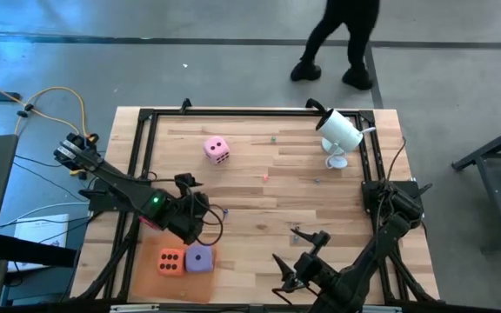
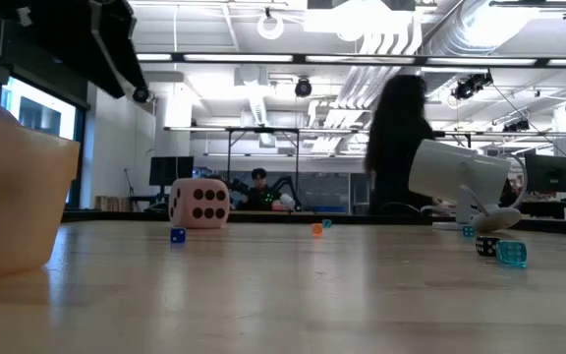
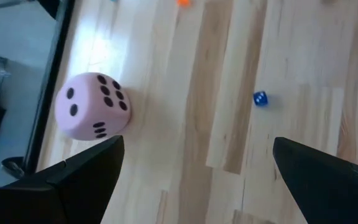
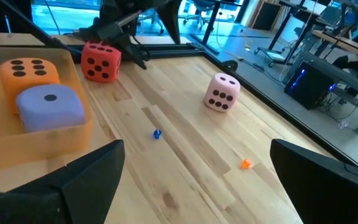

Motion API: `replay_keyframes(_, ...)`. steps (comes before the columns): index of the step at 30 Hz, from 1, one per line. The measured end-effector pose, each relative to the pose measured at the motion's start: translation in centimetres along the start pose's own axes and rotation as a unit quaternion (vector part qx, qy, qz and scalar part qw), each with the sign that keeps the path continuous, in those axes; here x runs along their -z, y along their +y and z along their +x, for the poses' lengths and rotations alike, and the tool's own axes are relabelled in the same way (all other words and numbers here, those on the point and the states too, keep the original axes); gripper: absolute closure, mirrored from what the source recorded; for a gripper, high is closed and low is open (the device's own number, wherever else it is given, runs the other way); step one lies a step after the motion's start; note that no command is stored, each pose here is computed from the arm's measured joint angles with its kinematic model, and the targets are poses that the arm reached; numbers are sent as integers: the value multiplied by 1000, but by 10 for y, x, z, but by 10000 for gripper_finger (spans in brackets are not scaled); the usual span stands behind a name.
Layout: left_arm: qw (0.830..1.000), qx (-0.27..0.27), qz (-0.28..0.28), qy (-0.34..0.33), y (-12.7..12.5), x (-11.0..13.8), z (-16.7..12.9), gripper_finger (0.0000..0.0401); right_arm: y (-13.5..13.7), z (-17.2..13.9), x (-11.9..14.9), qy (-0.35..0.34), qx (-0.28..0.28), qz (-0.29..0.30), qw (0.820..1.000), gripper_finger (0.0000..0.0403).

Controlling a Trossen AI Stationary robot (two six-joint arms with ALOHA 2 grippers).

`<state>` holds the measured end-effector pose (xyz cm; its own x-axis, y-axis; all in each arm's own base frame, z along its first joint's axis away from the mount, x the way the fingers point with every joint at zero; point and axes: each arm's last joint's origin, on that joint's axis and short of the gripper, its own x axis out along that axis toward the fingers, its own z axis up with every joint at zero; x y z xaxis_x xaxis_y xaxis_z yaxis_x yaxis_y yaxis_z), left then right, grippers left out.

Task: Pick & Place Dice
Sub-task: Put the small blue dice into the orange bin

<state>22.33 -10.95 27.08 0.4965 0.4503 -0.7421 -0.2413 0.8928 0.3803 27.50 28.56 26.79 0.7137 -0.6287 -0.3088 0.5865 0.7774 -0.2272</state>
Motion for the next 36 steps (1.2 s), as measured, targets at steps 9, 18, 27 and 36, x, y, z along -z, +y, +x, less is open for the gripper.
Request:
replay_keyframes(9,998,-39,-31,-30,4,-5,5,1,0,-1,0,0,-1,-4,1000,11)
replay_keyframes(18,1000,-11,-25,3,11,-7,15,1,0,6,-2,1,7,-8,1000,11)
replay_keyframes(27,996,84,16,-5,12,-3,62,1,1,10,-2,11,6,1,1000,11)
replay_keyframes(36,990,134,-14,-29,4,17,89,1,1,9,-2,16,4,-8,1000,11)
